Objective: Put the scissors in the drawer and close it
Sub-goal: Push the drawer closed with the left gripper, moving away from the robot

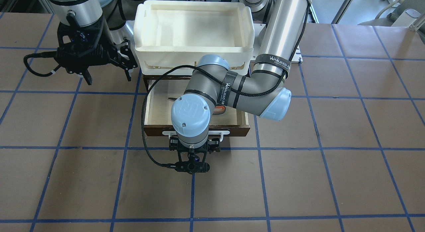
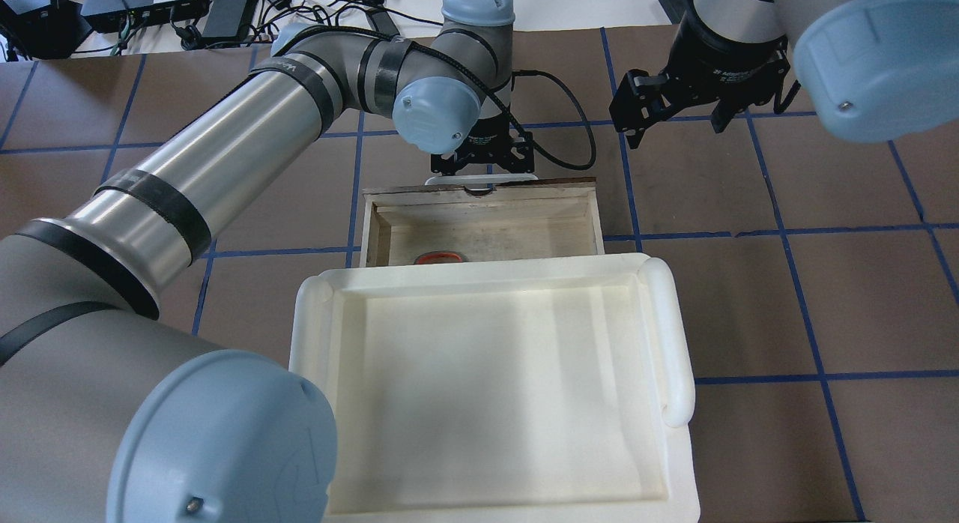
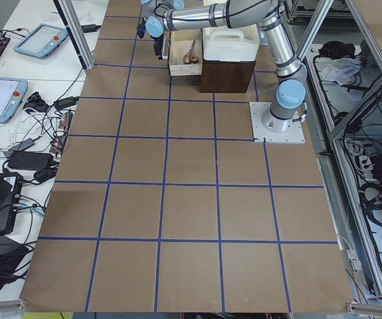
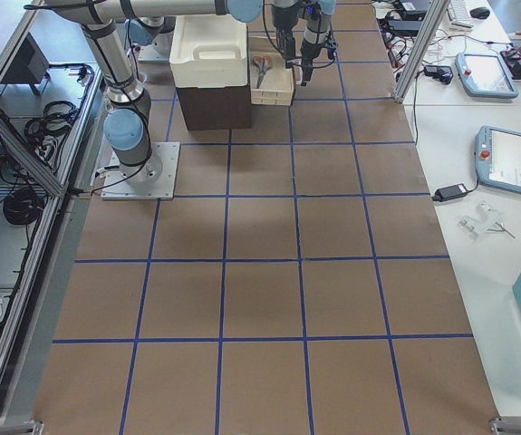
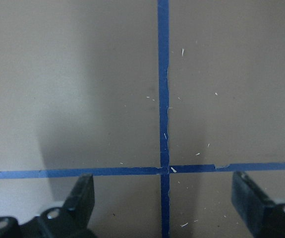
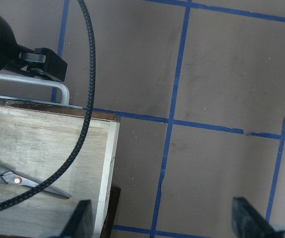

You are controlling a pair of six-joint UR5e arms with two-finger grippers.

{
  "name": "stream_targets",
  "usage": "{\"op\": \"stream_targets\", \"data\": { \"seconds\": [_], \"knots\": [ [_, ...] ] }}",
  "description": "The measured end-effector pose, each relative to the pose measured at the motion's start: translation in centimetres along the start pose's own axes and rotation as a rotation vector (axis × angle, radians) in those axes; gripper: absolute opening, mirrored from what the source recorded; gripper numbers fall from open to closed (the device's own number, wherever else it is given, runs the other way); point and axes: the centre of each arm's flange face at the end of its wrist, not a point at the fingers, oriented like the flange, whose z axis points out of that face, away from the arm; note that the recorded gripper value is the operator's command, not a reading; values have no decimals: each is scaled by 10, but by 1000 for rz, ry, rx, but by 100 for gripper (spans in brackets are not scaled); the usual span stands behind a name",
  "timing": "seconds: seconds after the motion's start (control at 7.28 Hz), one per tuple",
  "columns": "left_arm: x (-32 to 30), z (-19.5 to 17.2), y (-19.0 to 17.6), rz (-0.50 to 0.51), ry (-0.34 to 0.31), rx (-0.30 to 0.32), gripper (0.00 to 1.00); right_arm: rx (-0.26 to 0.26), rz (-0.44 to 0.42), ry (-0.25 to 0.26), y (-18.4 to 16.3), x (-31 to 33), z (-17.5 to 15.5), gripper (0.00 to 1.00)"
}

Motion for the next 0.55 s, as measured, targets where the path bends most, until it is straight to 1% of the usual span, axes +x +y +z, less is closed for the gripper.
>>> {"op": "stream_targets", "data": {
  "seconds": [0.55],
  "knots": [
    [-2,-4,13,3,-14,-39,100,-2,1,0,1,0,-1,100]
  ]
}}
